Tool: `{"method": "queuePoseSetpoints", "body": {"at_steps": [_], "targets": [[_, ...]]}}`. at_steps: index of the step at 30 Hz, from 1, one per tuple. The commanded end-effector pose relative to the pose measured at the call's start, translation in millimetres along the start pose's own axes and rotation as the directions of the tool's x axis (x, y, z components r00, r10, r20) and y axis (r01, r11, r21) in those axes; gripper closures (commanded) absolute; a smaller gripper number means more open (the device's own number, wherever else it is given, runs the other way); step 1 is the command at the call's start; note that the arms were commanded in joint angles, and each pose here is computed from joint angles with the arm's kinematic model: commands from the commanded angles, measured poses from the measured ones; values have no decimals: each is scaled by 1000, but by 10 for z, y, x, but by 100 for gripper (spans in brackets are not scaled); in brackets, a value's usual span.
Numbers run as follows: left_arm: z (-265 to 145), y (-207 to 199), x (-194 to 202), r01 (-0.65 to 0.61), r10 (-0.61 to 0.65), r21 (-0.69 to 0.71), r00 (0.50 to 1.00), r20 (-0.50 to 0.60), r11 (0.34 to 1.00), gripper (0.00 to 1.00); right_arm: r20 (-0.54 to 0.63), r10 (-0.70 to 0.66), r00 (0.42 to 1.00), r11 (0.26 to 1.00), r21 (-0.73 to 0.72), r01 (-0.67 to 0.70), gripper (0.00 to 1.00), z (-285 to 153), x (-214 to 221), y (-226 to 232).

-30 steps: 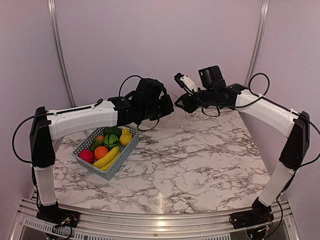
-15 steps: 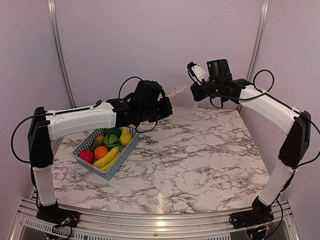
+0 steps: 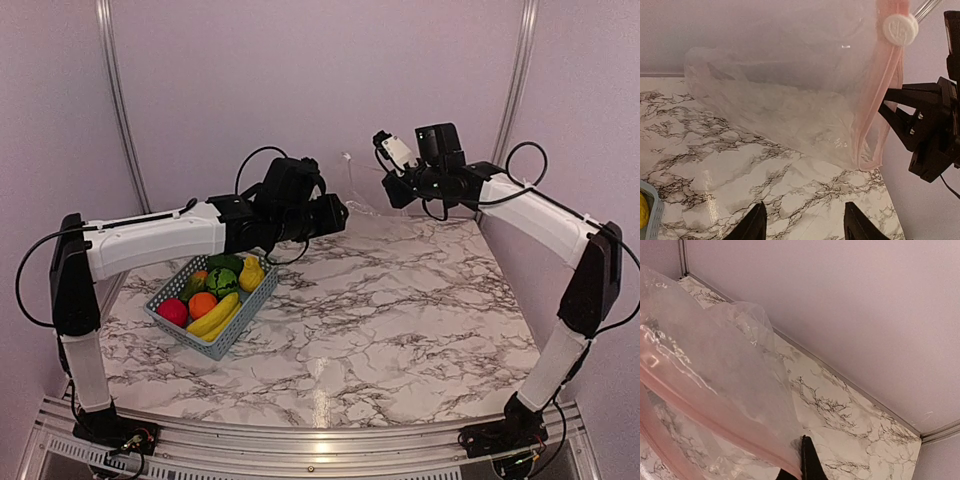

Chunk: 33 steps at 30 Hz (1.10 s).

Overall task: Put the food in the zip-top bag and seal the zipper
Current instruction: Open the zipper food storage bag at the center of the board, then pick up the fake fruit from the bin.

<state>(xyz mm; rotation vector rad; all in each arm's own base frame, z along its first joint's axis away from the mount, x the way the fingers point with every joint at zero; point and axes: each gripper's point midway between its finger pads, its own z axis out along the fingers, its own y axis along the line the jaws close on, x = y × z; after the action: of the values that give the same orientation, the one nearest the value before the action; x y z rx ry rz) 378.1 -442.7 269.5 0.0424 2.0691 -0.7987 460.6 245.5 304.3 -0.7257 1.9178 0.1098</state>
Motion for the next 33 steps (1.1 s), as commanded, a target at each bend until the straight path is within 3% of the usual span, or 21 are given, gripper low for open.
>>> {"method": "queuePoseSetpoints", "body": {"at_steps": [1, 6, 12, 15, 17, 19, 23, 27, 33], "targets": [[-319, 107, -342, -165, 171, -99, 984, 58, 981, 36, 30, -2, 1000, 1000, 15, 2, 100, -164, -32, -203], [-662, 549, -563, -289, 318, -281, 946, 63, 915, 24, 23, 1, 1000, 998, 67, -3, 100, -283, 47, -595], [-1004, 1144, -532, -225, 254, -380, 967, 28, 897, 24, -13, 41, 999, 942, 333, -34, 100, -597, 220, -1617], [-1116, 1312, -408, -171, 192, -382, 981, 16, 908, 26, -2, 81, 997, 923, 378, -74, 100, -745, 267, -1798], [-1105, 1281, -292, -147, 159, -325, 987, 9, 934, 30, -14, 120, 993, 959, 260, -112, 100, -685, 383, -1540], [-1040, 1198, -189, -102, 107, -255, 994, 3, 962, 33, -56, 164, 985, 986, 29, -163, 100, -529, 562, -1010], [-846, 1034, -114, -41, 39, -178, 999, -15, 983, 35, -171, 211, 963, 922, -292, -254, 100, -374, 917, -14], [-751, 1036, -142, -63, 51, -231, 997, -60, 971, 34, -239, 186, 953, 876, -400, -271, 100, -323, 1111, 461], [-825, 1258, 102, -146, 93, -293, 978, -189, 945, 30, -254, 162, 953, 861, -435, -262, 100, -202, 1192, 534]]}}
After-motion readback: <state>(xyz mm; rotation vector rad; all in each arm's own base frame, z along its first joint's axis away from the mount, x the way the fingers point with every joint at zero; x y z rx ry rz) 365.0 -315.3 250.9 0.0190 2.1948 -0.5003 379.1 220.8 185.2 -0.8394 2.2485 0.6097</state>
